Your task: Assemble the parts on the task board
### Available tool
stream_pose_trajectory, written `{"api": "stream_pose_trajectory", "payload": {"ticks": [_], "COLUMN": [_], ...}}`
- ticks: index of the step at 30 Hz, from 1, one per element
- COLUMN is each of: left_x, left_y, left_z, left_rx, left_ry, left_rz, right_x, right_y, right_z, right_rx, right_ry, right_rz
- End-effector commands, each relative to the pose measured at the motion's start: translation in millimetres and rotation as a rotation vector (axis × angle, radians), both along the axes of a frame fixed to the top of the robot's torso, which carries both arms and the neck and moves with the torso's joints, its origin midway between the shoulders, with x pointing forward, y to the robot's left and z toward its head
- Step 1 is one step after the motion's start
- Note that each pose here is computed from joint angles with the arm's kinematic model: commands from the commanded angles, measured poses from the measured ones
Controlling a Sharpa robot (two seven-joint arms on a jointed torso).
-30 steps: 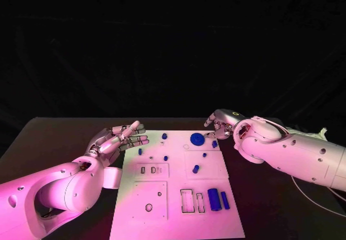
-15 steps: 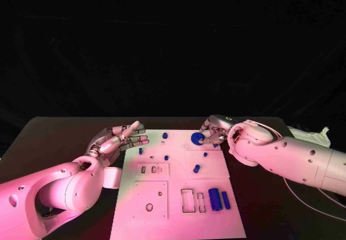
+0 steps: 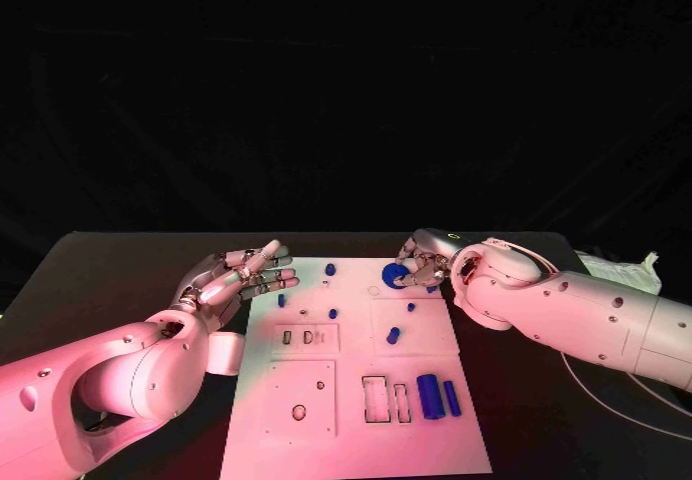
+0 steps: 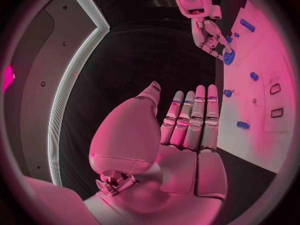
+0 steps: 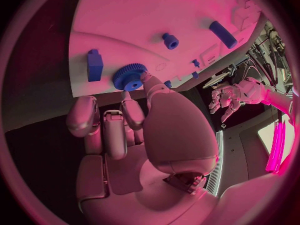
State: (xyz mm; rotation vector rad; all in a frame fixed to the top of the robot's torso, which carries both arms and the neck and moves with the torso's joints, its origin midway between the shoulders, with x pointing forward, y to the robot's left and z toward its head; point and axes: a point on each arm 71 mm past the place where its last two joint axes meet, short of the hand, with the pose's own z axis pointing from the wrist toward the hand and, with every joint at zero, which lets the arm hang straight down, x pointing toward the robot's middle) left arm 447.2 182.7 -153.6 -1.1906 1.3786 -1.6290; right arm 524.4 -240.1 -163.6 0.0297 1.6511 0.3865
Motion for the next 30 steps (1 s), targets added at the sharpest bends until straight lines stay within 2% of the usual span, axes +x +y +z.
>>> {"api": "stream_pose_trajectory", "payload": {"ticks": [1, 8, 16, 22, 30], "left_x": [-0.3, -0.5, -0.7, -0.8, -0.8], "left_y": [-2.5, -3.1, -3.5, -3.9, -3.8], "left_z": [1.5, 1.4, 1.5, 1.4, 1.3], "left_rx": [-0.009, -0.009, -0.008, -0.008, -0.007], "left_ry": [-0.007, -0.006, -0.007, -0.007, -0.007], "left_rz": [-0.02, -0.023, -0.03, -0.033, -0.033], "right_x": [0.5, 2.0, 1.9, 0.6, -3.7], "right_y": [2, 2, 2, 5, 13], "right_z": [-2.3, -5.9, -9.4, -8.6, -2.6], "right_rx": [-0.019, -0.056, -0.101, -0.12, -0.114], "right_ry": [0.018, 0.047, 0.051, 0.018, -0.079], "right_rz": [0.006, -0.001, 0.001, 0.006, 0.029]}}
